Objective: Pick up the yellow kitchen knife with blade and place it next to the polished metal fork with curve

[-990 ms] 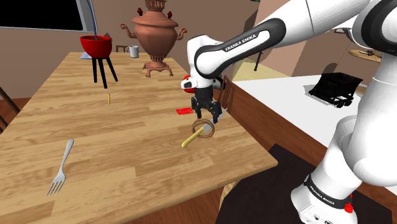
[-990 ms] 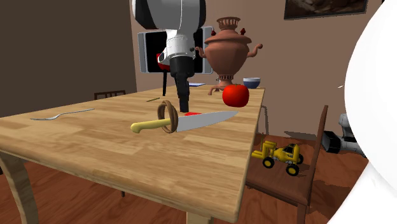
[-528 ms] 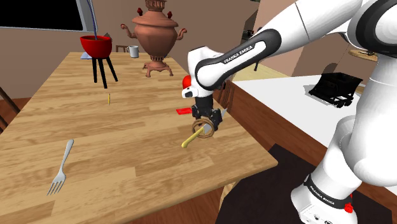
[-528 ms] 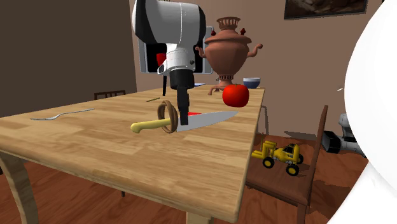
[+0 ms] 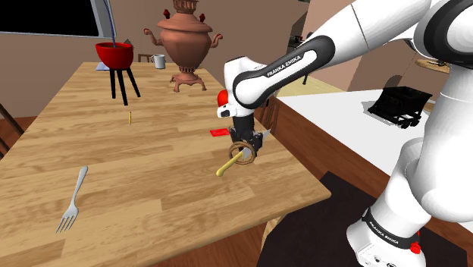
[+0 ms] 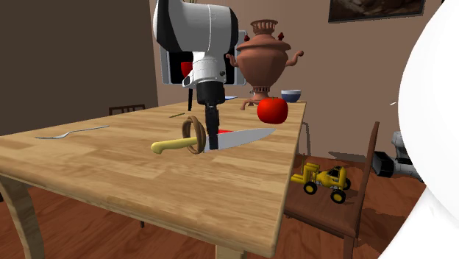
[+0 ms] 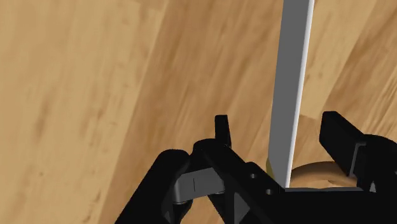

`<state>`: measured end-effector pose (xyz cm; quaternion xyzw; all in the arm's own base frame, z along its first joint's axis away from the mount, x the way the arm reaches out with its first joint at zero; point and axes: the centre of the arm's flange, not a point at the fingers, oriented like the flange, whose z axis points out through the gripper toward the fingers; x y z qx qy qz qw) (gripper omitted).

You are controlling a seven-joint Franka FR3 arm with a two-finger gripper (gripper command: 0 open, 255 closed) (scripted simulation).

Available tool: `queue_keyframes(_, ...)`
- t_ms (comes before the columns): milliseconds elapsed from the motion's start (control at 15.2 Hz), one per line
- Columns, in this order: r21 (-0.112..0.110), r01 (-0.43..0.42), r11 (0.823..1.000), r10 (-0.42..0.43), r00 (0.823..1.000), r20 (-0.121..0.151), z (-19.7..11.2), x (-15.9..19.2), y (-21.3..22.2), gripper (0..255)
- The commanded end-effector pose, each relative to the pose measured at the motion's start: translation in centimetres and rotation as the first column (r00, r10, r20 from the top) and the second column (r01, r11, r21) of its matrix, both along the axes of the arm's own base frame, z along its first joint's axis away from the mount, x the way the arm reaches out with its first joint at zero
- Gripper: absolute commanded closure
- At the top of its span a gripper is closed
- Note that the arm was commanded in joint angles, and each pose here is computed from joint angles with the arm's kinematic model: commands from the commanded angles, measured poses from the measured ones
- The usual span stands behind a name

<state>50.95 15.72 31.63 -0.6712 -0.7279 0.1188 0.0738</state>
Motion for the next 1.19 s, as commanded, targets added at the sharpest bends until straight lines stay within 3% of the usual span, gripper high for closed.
queue_keyframes(0, 0.0, 0.0, 1.0, 0.0, 1.0, 0.0, 0.0, 0.0, 0.0, 255)
queue_keyframes(528, 0.0, 0.0, 1.0, 0.0, 1.0, 0.0, 0.0, 0.0, 0.0, 255)
queue_keyframes(1122, 0.0, 0.0, 1.0, 0.0, 1.0, 0.0, 4.7, 0.0, 0.0, 255)
